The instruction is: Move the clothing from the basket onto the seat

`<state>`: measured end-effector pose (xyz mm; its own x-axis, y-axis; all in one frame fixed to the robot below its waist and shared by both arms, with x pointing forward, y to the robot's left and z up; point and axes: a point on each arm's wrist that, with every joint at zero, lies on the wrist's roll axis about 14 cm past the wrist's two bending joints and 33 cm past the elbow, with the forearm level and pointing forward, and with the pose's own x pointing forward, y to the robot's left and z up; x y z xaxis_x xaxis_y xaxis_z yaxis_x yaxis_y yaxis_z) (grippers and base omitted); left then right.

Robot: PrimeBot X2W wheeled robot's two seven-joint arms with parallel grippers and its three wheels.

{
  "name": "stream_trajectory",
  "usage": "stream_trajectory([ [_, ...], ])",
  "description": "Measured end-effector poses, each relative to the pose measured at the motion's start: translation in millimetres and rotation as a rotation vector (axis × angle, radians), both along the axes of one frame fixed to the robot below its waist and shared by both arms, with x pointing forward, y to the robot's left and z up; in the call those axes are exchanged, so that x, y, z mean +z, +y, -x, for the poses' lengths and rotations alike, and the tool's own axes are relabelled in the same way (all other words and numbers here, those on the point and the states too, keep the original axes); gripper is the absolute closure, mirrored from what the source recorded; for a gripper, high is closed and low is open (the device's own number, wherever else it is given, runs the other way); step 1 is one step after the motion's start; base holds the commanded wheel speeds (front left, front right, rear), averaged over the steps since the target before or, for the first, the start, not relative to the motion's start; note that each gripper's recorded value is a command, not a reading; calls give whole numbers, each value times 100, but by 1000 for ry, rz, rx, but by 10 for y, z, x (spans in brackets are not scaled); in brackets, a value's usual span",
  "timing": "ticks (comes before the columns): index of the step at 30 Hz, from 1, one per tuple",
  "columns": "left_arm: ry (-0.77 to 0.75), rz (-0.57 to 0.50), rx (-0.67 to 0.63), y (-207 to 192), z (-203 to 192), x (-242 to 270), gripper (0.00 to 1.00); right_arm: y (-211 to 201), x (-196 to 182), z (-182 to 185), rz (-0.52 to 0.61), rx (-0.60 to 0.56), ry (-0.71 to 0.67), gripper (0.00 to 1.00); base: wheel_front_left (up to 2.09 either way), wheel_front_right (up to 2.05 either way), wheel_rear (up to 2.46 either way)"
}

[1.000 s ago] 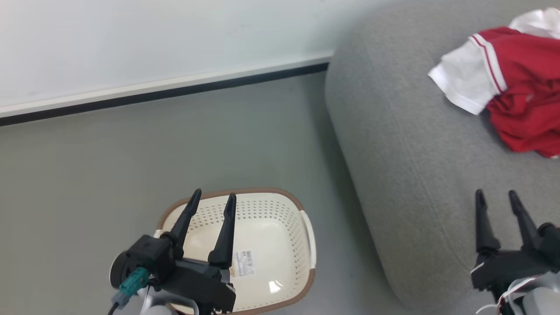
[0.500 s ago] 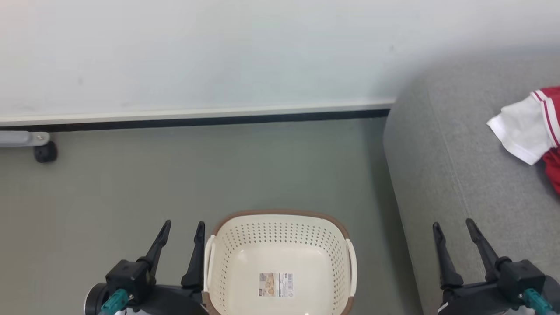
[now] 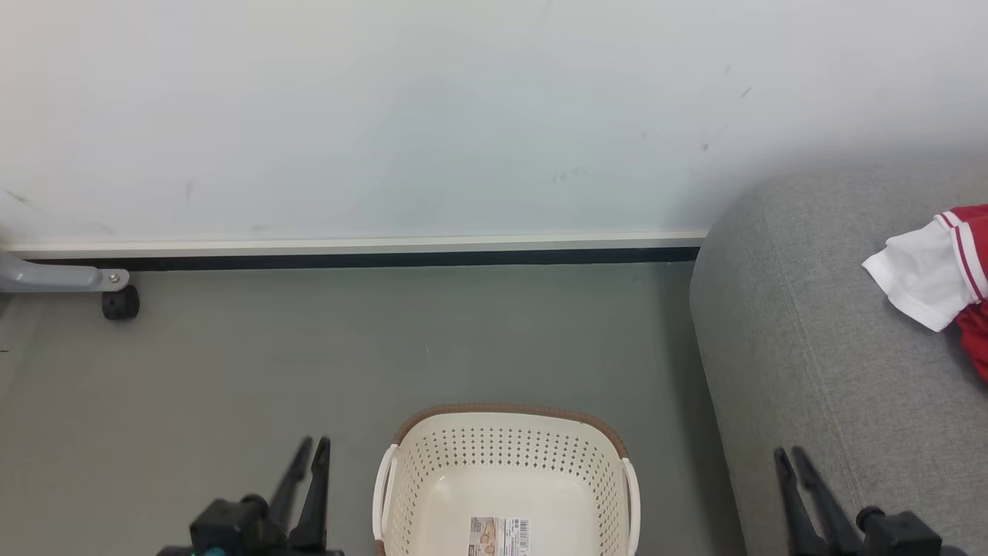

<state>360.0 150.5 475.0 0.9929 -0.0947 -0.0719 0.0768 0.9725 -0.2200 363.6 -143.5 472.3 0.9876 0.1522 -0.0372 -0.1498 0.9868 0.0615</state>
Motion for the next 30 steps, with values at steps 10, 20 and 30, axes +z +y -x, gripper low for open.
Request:
stream_trajectory([
  [10,91,66,29,27,97,-225,100,-39,-210,82,-52,-32,86,100,0,0,0],
  [20,130,196,65,82,63,-242,100,-153,-254,73,-211,-98,145,100,0,0,0],
  [30,167,343,100,137,35,-262,100,-247,-257,35,-375,-152,182,100,0,0,0],
])
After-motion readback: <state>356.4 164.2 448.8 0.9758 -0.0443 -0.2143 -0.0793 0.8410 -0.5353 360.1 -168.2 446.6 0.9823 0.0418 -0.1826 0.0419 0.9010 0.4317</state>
